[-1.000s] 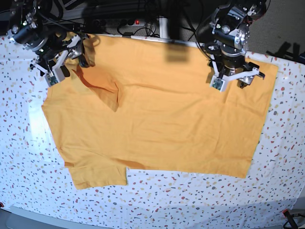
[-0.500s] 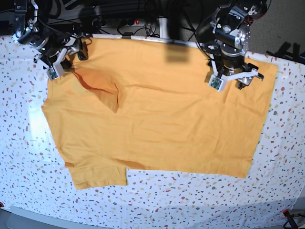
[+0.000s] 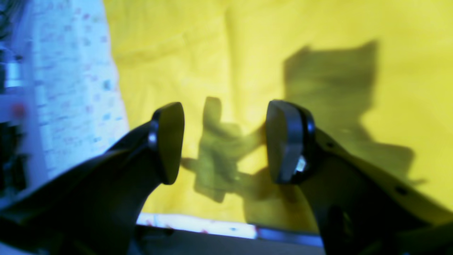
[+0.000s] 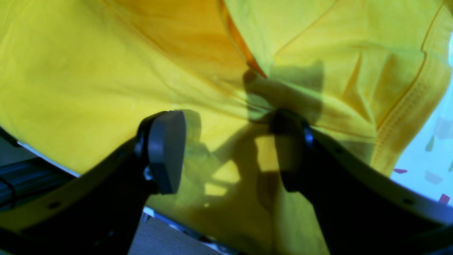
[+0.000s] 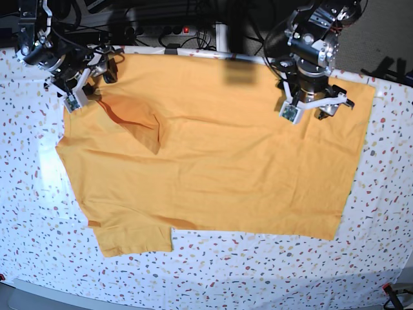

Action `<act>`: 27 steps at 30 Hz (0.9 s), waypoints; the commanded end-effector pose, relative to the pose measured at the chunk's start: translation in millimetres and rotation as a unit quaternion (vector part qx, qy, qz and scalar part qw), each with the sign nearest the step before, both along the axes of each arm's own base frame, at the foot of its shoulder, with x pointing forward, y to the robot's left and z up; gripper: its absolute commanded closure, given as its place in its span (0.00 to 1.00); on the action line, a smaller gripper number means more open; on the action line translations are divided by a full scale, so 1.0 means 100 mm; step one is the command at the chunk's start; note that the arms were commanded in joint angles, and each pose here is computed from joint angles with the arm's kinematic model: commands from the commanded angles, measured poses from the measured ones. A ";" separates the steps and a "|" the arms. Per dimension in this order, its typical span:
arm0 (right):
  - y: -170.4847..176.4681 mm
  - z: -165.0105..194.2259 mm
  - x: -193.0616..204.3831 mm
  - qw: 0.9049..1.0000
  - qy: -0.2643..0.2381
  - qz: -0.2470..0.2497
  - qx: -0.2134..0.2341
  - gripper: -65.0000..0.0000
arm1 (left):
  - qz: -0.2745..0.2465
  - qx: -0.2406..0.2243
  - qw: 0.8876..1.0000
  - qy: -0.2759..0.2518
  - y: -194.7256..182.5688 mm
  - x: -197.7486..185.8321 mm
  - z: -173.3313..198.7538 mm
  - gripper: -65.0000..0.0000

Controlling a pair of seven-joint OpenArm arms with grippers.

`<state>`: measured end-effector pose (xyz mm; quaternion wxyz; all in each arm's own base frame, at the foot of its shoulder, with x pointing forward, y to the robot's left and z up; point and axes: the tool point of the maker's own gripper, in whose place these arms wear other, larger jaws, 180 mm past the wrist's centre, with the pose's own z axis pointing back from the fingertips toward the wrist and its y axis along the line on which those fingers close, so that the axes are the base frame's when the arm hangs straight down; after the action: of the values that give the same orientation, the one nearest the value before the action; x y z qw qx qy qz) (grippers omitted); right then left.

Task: Fold the T-shirt properly

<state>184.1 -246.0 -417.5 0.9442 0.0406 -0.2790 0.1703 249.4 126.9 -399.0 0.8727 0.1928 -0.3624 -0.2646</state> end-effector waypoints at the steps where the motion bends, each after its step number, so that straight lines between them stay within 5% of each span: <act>1: -0.14 -0.01 -0.05 0.999 0.015 -0.001 -0.031 0.41 | -0.009 -0.007 0.999 -0.040 -0.05 0.12 0.20 0.45; 18: -0.56 0.05 -0.05 0.993 0.022 -0.023 -0.116 0.41 | -0.011 -0.019 0.998 -0.058 -0.10 0.15 0.36 0.45; 27: -0.64 0.04 -0.18 0.991 0.035 -0.018 -0.124 0.41 | -0.011 -0.019 0.998 -0.059 -0.10 0.16 0.36 0.45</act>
<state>172.2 -298.0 -413.2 0.9507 -0.0519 -0.2444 0.1835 258.6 116.9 -374.3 0.8603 0.1815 -0.4007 -0.2576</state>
